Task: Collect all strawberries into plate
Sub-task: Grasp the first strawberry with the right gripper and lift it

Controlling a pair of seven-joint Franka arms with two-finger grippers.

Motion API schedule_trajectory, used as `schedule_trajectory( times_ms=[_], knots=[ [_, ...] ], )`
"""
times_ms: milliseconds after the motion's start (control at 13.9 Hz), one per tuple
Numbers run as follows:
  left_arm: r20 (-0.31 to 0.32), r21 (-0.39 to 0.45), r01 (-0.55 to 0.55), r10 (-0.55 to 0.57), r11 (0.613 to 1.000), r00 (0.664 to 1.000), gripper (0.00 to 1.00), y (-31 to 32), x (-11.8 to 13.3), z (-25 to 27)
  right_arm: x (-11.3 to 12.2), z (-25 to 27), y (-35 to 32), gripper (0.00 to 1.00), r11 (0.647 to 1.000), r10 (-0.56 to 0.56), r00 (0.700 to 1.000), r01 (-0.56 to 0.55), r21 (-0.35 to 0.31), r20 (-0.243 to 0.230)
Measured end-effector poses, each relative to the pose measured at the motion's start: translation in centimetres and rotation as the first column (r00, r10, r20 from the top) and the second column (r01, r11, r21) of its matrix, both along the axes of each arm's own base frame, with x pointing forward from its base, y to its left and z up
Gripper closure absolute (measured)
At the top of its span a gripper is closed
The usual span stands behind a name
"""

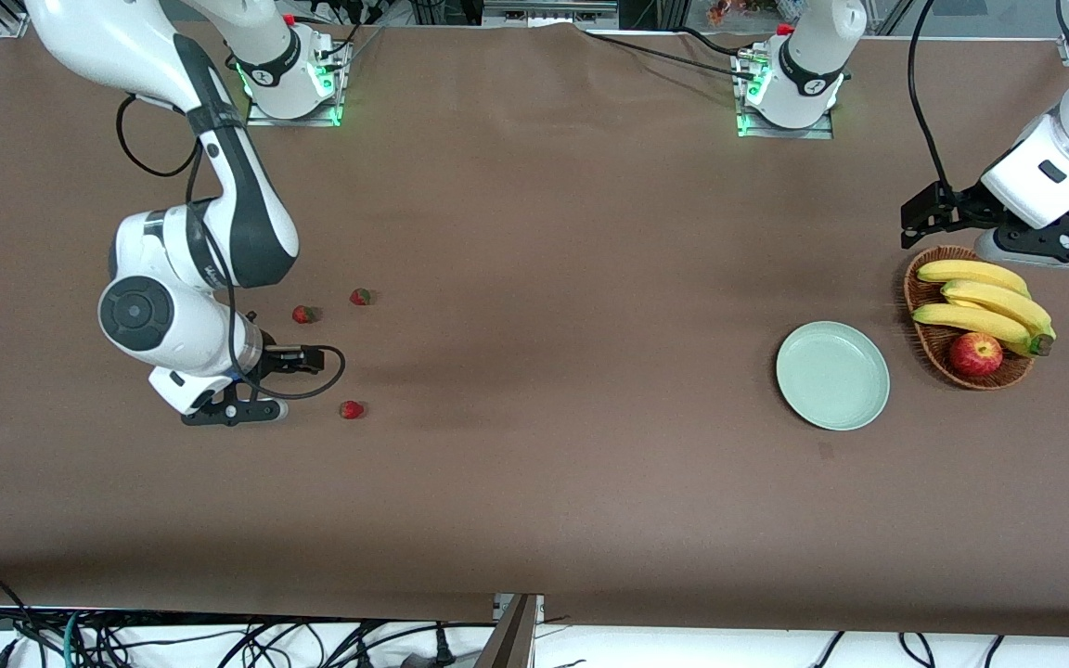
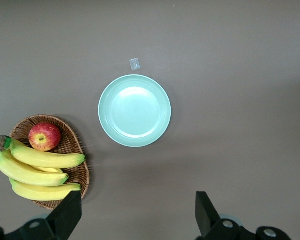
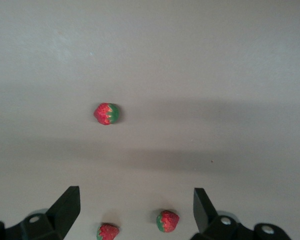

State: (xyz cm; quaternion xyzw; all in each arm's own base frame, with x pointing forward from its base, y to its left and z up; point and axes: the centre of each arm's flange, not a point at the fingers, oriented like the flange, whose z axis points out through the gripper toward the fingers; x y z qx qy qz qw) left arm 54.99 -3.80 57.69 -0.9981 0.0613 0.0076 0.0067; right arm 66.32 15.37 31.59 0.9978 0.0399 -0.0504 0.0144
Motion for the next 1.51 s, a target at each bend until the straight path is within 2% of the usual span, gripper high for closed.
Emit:
schedule_trajectory(
  times_ms=[144,431,647,1006,1078,1366,1509],
  knots=[
    [-0.001,0.0,0.0,0.0,1.0,1.0,0.0,0.0,0.0,0.0,0.1,-3.2,0.8,0.0,1.0,0.008,1.0,-0.008,0.005,-0.007],
    [-0.002,0.0,0.0,0.0,1.0,1.0,0.0,0.0,0.0,0.0,-0.4,-8.5,6.1,0.0,0.997,0.061,0.996,-0.063,0.038,0.062],
    [-0.002,0.0,0.0,0.0,1.0,1.0,0.0,0.0,0.0,0.0,0.1,-11.1,5.8,0.0,0.997,0.051,0.993,-0.056,0.05,0.105],
    [-0.003,0.0,0.001,-0.001,1.0,1.0,0.0,0.0,0.0,0.0,0.8,-13.5,5.3,0.04,0.998,0.043,0.993,-0.049,0.049,0.111],
    [-0.003,0.0,0.001,-0.001,1.0,1.0,0.0,-0.1,0.0,0.0,0.9,-13.6,5.3,0.11,0.998,0.044,0.993,-0.049,0.05,0.113],
    [-0.004,0.0,0.003,-0.003,1.0,1.0,0.0,-0.2,-0.1,0.0,1.1,-13.4,5.4,0.58,0.997,0.036,0.993,-0.043,0.058,0.117],
    [-0.009,0.001,0.003,-0.003,1.0,1.0,0.0,-0.2,-0.1,0.0,1.5,-12.9,5.6,0.61,0.996,0.015,0.992,-0.025,0.082,0.122]
  ],
)
